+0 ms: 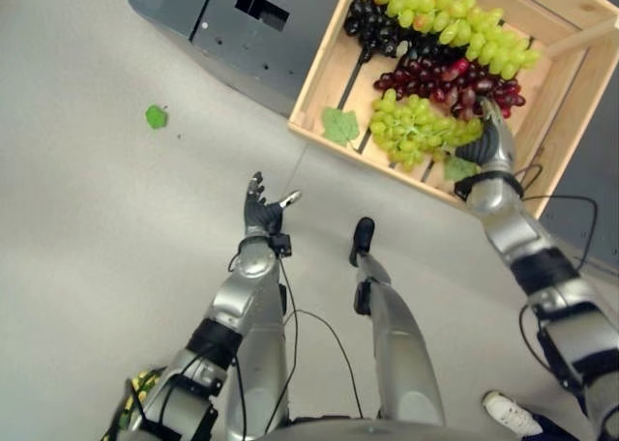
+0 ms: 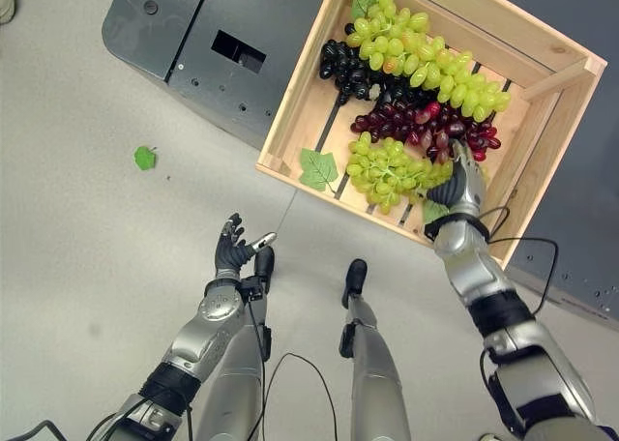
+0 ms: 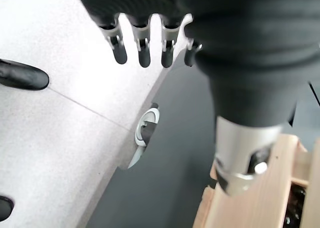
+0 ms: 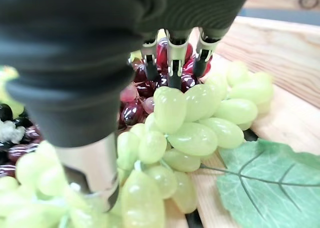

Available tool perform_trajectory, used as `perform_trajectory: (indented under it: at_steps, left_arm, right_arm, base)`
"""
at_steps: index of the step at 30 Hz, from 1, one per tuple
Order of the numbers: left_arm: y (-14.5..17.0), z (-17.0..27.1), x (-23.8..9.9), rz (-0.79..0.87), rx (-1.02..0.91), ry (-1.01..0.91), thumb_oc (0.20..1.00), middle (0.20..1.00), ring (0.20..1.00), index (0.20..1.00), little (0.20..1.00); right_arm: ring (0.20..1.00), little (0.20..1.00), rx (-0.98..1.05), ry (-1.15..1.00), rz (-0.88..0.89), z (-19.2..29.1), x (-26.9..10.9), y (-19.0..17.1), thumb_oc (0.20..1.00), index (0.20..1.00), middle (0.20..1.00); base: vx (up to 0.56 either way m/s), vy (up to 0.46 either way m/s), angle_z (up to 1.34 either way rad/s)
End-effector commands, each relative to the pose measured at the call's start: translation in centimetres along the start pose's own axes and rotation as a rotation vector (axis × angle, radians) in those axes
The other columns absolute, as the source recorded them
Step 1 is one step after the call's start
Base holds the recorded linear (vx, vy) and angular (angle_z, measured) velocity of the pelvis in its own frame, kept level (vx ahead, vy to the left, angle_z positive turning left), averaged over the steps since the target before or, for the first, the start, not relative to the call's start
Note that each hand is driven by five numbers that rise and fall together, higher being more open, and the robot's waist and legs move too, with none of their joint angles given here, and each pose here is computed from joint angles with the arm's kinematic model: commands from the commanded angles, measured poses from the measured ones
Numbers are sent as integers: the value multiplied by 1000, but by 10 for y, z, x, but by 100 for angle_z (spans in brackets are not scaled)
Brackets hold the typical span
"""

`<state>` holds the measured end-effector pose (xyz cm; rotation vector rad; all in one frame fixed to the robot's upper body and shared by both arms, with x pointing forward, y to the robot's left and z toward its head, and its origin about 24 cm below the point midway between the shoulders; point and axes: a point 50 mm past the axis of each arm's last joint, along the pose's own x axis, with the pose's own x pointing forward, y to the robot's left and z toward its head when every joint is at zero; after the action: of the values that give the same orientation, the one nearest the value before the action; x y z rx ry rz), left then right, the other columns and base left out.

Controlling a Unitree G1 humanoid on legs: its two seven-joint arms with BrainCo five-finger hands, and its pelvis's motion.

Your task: Pick up the fruits from the basket on one side to the basket on the other side

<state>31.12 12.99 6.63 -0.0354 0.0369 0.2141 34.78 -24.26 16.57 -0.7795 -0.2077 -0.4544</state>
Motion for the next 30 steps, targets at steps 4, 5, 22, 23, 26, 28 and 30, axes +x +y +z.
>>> perform_trajectory:
  at_steps: [4, 5, 22, 23, 26, 28, 30]
  left_arm:
    - [24, 14, -3, 33, -35, -76, 1000, 1000, 1000, 1000, 1000]
    - [24, 14, -3, 33, -34, -75, 1000, 1000, 1000, 1000, 1000]
    - [35, 20, -3, 22, -42, -91, 1000, 1000, 1000, 1000, 1000]
    - [34, 19, -3, 18, -43, -88, 1000, 1000, 1000, 1000, 1000]
    - [31, 20, -2, 10, -42, -86, 1000, 1000, 1000, 1000, 1000]
    - [29, 20, -1, 11, -43, -89, 1000, 1000, 1000, 1000, 1000]
    - [22, 19, -1, 1, -37, -80, 1000, 1000, 1000, 1000, 1000]
  right_arm:
    - [1000, 1000, 87, -53, 71, -4, -26, -4, 1000, 1000, 1000]
    - [1000, 1000, 86, -53, 72, -5, -26, -4, 1000, 1000, 1000]
    - [1000, 1000, 55, -168, 81, 12, -21, -36, 1000, 1000, 1000]
    - [1000, 1000, 53, -170, 92, 14, -19, -33, 1000, 1000, 1000]
    - [1000, 1000, 12, -193, 98, 25, -12, -26, 1000, 1000, 1000]
    - [1000, 1000, 20, -186, 98, 27, -9, -21, 1000, 1000, 1000]
    - [1000, 1000, -53, -205, 109, 42, 1, -3, 1000, 1000, 1000]
  base:
    - [-4, 2, -1]
    - [0, 0, 0]
    - [-4, 0, 0]
    - [0, 0, 0]
    - [0, 0, 0]
    - [0, -1, -2]
    - [0, 0, 0]
